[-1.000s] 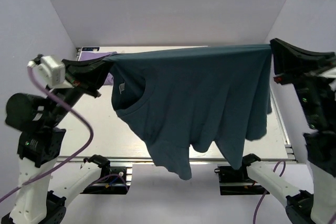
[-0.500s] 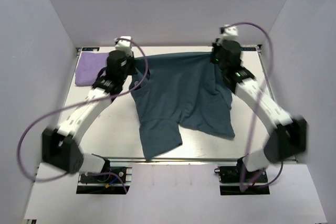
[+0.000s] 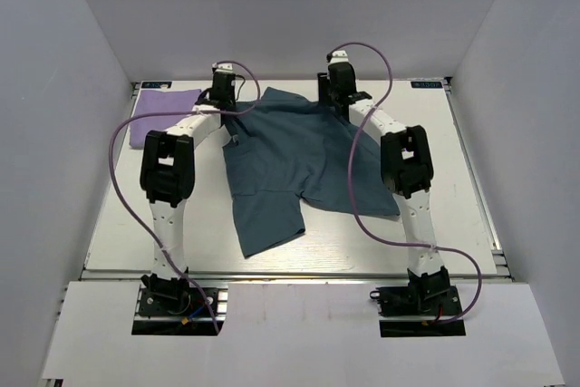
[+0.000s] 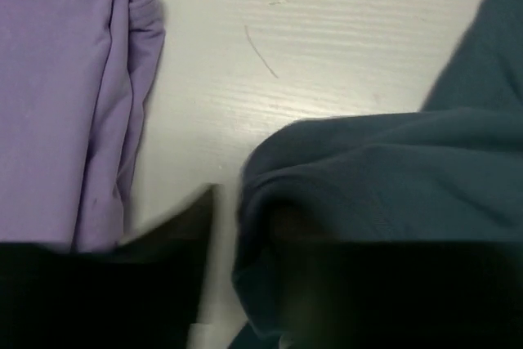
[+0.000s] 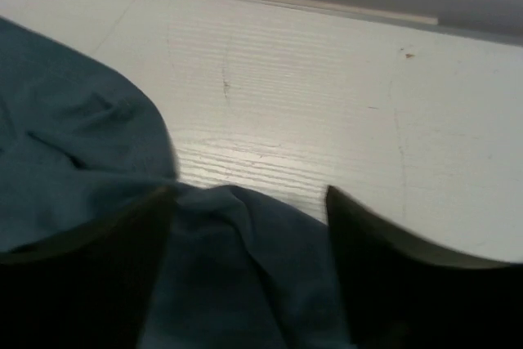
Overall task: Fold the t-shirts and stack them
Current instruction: Flatten out the tshirt, then fold the flattened tshirt in 1/3 of the way
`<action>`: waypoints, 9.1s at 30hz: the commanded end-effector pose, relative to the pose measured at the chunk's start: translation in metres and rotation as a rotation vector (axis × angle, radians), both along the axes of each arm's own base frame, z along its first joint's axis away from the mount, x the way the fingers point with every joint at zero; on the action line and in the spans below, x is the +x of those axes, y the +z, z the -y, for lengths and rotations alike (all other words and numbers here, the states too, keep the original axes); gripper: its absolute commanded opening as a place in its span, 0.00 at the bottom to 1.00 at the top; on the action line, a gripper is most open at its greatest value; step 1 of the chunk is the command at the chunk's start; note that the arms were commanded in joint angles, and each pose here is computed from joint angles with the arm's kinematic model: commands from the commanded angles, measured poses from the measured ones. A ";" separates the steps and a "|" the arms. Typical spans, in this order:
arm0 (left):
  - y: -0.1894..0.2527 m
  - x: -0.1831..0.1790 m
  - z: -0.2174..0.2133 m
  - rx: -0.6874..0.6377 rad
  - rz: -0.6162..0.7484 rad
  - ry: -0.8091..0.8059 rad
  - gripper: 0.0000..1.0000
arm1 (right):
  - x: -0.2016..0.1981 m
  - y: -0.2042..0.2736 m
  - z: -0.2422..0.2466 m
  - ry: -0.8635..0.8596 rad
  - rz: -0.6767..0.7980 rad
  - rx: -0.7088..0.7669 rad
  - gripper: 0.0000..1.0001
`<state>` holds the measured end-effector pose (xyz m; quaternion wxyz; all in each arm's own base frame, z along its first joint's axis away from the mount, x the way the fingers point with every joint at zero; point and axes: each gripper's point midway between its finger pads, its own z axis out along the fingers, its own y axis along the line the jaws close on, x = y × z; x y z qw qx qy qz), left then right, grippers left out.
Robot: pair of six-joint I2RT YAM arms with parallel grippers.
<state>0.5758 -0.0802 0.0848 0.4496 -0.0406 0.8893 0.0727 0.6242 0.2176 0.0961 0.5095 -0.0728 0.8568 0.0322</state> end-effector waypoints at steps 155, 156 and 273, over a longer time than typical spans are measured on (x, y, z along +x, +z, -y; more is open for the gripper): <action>0.631 -0.475 -0.020 -0.450 1.331 -0.646 0.00 | -0.537 0.549 0.231 -0.025 1.062 0.341 0.00; 0.632 -0.480 -0.022 -0.452 1.341 -0.658 0.00 | -0.542 0.550 0.233 -0.026 1.072 0.348 0.00; 0.090 -0.216 0.056 -0.497 0.075 -0.329 0.00 | -0.183 0.069 0.248 -0.450 -0.146 -0.078 0.00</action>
